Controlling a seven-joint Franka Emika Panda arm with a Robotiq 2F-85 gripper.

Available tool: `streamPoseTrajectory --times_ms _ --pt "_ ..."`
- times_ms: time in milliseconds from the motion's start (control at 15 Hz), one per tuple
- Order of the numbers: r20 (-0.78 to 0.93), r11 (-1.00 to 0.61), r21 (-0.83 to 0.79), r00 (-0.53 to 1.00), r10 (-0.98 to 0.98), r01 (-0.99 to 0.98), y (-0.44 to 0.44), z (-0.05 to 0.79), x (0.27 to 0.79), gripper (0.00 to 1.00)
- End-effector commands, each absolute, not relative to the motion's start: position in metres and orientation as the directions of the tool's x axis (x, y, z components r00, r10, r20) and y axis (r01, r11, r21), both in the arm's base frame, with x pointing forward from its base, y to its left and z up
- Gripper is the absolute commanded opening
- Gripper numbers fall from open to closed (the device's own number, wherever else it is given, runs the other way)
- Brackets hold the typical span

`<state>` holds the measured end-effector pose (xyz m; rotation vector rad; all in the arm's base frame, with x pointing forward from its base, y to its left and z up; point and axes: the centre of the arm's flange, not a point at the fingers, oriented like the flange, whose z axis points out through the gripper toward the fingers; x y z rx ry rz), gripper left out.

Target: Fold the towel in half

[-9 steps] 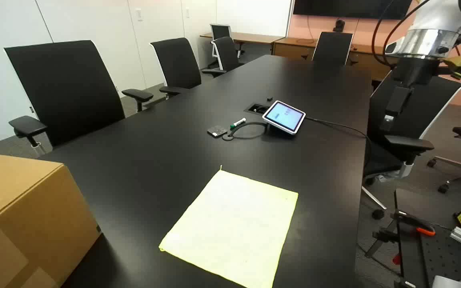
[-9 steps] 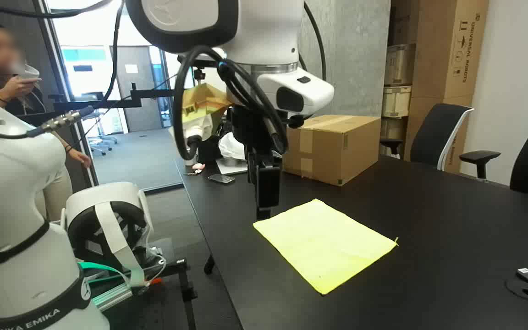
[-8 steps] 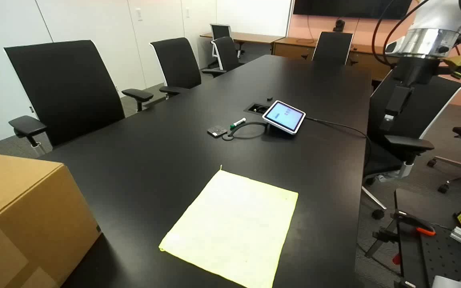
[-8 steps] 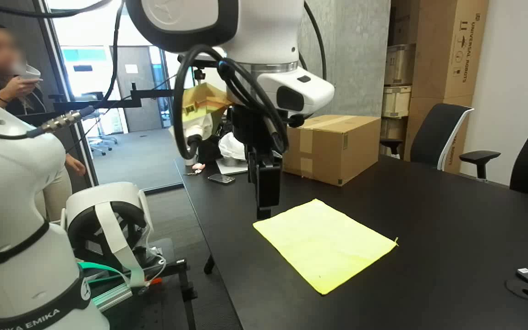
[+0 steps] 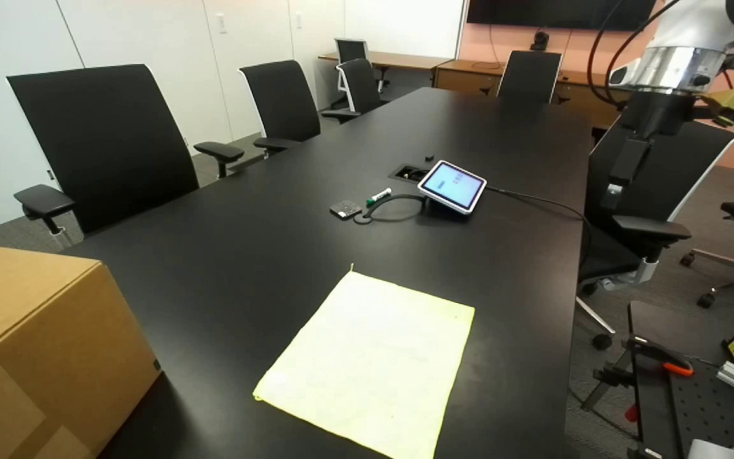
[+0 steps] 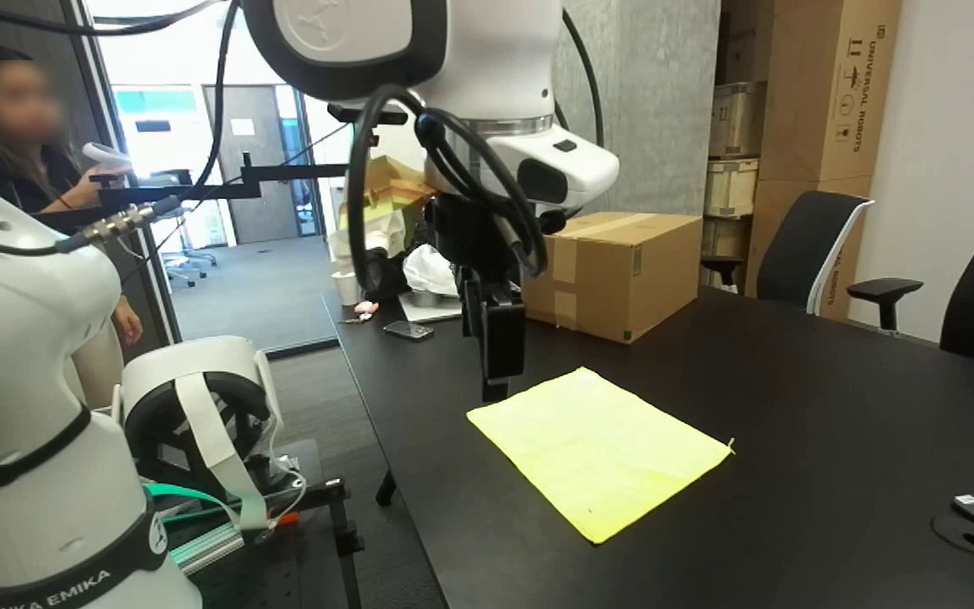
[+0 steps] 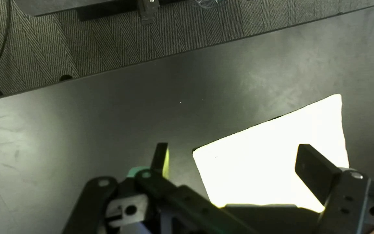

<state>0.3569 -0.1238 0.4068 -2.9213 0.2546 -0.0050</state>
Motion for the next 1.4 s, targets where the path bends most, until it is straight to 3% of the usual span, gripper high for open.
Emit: streamPoseTrajectory --times_ms 0,533,933,1333 --pt "0.034 -0.973 -0.209 0.994 -0.108 -0.099 -0.099 0.385 0.398 1.0" --pt "0.043 -0.97 -0.23 0.995 -0.089 -0.077 -0.047 0.287 0.474 1.0" --pt "0.007 -0.975 -0.204 0.996 -0.091 -0.088 -0.035 0.216 0.499 1.0" --pt "0.08 -0.985 -0.157 0.993 -0.088 -0.074 -0.023 0.172 0.515 1.0"
